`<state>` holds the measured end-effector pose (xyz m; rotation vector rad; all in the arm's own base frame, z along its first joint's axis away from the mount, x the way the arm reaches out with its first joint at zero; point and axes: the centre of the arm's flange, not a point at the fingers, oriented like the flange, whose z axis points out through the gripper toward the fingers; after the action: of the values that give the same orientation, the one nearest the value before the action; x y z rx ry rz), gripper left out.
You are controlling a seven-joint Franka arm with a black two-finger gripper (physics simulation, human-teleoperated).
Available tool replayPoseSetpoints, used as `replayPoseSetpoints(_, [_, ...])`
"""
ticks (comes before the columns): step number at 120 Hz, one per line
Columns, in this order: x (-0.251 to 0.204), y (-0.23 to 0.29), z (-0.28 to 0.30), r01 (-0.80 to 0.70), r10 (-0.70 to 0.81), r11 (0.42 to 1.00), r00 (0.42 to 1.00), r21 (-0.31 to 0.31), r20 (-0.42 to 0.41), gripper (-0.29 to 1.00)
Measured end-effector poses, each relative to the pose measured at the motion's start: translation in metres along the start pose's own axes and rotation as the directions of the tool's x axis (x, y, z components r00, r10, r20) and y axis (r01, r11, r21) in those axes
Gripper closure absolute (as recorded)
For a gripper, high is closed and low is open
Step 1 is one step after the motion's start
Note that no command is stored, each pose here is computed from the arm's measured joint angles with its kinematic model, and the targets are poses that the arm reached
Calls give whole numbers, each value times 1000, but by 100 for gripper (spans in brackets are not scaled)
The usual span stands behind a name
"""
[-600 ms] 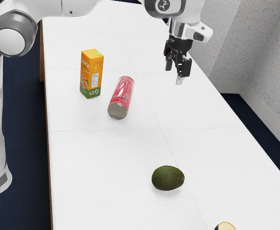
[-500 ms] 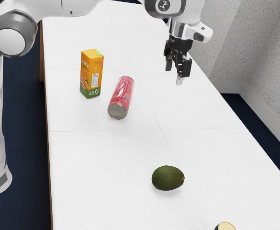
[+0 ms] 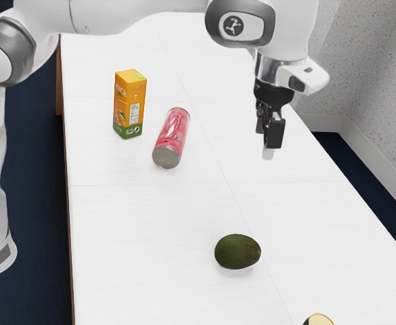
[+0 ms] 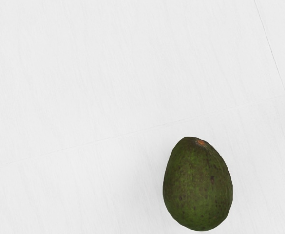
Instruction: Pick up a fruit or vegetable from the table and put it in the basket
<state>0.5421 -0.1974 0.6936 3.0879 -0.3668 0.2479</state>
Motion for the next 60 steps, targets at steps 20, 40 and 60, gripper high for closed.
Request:
replayPoseSetpoints(20, [4, -24, 4, 40, -40, 999, 999, 13, 4, 0])
replayPoseSetpoints(40, [-2, 26, 3, -45, 45, 999, 999, 5, 4, 0])
replayPoseSetpoints(60, [-6, 34, 17, -59, 58, 998, 998, 11, 30, 0])
